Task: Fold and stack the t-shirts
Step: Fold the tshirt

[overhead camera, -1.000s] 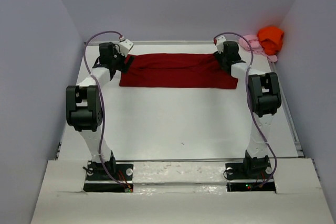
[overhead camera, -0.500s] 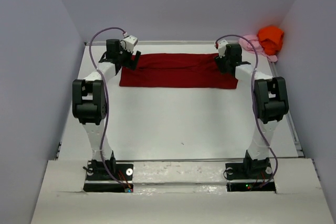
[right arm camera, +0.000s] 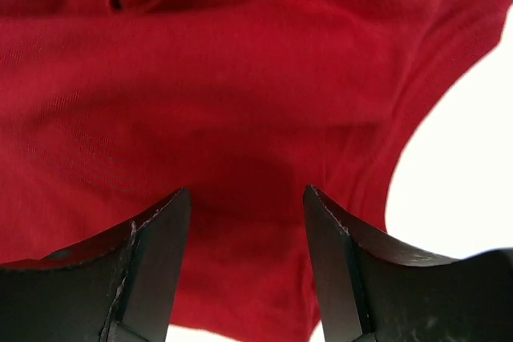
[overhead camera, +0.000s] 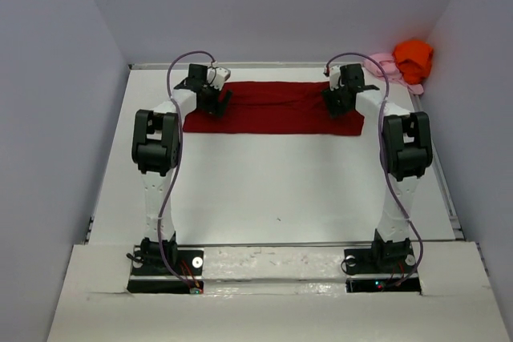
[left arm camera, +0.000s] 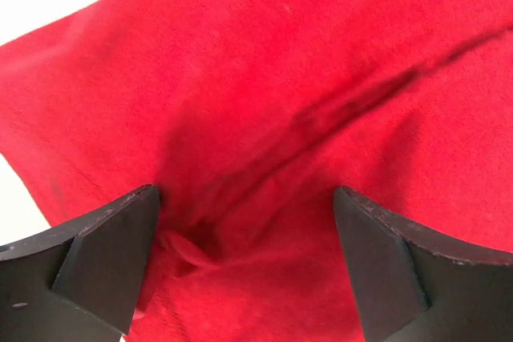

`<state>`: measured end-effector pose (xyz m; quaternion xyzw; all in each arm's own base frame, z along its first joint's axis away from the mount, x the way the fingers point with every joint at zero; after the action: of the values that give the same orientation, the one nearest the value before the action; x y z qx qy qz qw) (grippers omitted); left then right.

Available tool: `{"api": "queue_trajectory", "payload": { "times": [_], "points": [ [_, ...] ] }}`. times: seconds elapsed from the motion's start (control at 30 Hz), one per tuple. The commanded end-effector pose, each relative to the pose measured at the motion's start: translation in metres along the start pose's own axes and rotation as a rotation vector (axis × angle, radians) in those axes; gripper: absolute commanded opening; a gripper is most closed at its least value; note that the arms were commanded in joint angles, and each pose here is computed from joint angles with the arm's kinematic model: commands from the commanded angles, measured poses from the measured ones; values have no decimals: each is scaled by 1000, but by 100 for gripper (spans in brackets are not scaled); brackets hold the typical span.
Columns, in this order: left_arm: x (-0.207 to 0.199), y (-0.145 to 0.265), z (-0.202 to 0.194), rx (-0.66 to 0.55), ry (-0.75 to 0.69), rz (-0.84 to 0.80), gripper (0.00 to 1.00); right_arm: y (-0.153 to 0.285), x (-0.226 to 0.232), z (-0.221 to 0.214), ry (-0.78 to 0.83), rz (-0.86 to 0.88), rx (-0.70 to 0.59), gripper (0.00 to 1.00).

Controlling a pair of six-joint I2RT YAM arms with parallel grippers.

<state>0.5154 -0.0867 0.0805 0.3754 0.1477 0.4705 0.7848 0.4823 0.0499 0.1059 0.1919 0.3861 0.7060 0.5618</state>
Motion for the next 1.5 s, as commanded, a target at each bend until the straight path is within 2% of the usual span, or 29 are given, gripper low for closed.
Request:
{"api": "queue_trajectory", "payload": {
  "times": [0.0,0.1,0.2,0.47,0.73,0.97,1.17,1.23,1.33,1.4,1.47],
  "points": [
    [-1,23,-4,74,-7,24,99,-10,1,8,-47,35,28,63],
    [-3,35,-17,93,-36,49,99,-17,-1,20,-62,37,26,63],
    [-7,49,-32,162,-49,42,99,-31,-1,25,-79,39,35,63],
    [-20,89,-80,257,-94,48,99,-35,-4,45,-82,48,-3,63],
    [-52,130,-117,346,-76,-109,99,-37,-3,54,-77,70,-17,63],
    [-76,162,-115,322,-72,-226,99,-43,4,58,-93,131,-19,63],
    [-129,169,-104,298,-116,-404,99,-37,9,64,-106,180,-37,63],
    [-133,171,-91,258,-124,-400,99,-34,10,64,-110,190,-38,63],
    [-123,185,-54,134,-120,-360,99,-28,14,62,-120,220,-35,63],
    [-112,197,-22,-2,-80,-307,99,-27,21,62,-121,236,-32,63],
    [-98,227,27,-226,-56,-200,99,-26,21,62,-125,236,-30,63]
  ]
}}
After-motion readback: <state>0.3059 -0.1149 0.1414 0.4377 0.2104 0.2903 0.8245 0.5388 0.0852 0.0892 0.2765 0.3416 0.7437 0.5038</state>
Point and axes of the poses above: each gripper's point midway between its finger pads, its own y axis back along the fingers, its own x axis along the line the jaws close on, z = x × y, the point moved 6 cm from there along y, back along the fingers, and after that the axes turned 3 degrees about -y, right-handed, at the moved point
